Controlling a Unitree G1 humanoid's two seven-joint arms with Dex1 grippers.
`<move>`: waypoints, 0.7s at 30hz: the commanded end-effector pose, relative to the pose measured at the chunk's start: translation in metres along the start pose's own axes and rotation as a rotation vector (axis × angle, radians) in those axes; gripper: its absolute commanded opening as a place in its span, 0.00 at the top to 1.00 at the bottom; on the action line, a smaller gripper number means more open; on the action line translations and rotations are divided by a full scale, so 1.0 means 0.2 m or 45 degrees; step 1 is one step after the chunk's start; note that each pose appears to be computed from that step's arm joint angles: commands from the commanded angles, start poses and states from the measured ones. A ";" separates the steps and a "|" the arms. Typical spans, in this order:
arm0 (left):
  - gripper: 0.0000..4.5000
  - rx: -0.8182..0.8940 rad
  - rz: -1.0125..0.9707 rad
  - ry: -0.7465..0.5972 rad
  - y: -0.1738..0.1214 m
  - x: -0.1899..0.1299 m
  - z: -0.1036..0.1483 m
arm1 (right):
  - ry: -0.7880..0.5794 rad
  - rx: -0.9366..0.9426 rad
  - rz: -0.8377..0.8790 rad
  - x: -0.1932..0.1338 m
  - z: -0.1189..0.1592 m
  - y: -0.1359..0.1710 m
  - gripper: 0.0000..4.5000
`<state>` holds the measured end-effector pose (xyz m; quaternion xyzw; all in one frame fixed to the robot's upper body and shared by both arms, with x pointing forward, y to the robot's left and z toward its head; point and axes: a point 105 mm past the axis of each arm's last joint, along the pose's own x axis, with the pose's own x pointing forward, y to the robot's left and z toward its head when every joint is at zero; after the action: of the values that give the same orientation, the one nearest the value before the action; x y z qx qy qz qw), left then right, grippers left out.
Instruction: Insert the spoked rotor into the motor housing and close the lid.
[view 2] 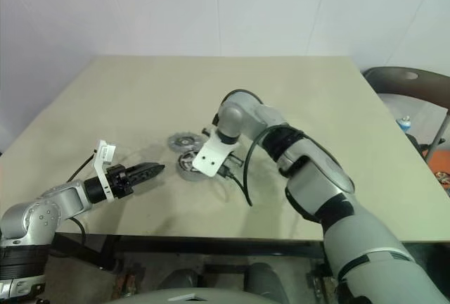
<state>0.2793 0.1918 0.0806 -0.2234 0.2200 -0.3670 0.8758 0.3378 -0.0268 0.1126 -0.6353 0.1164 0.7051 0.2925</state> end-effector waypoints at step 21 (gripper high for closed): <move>0.46 0.052 -0.046 0.002 0.00 0.06 0.03 | -0.300 1.336 0.138 0.13 0.25 -0.08 0.98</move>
<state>0.2889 0.1846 0.0690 -0.2219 0.2348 -0.3790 0.8672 0.3068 0.0044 0.1008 -0.3245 0.4541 0.6361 0.5328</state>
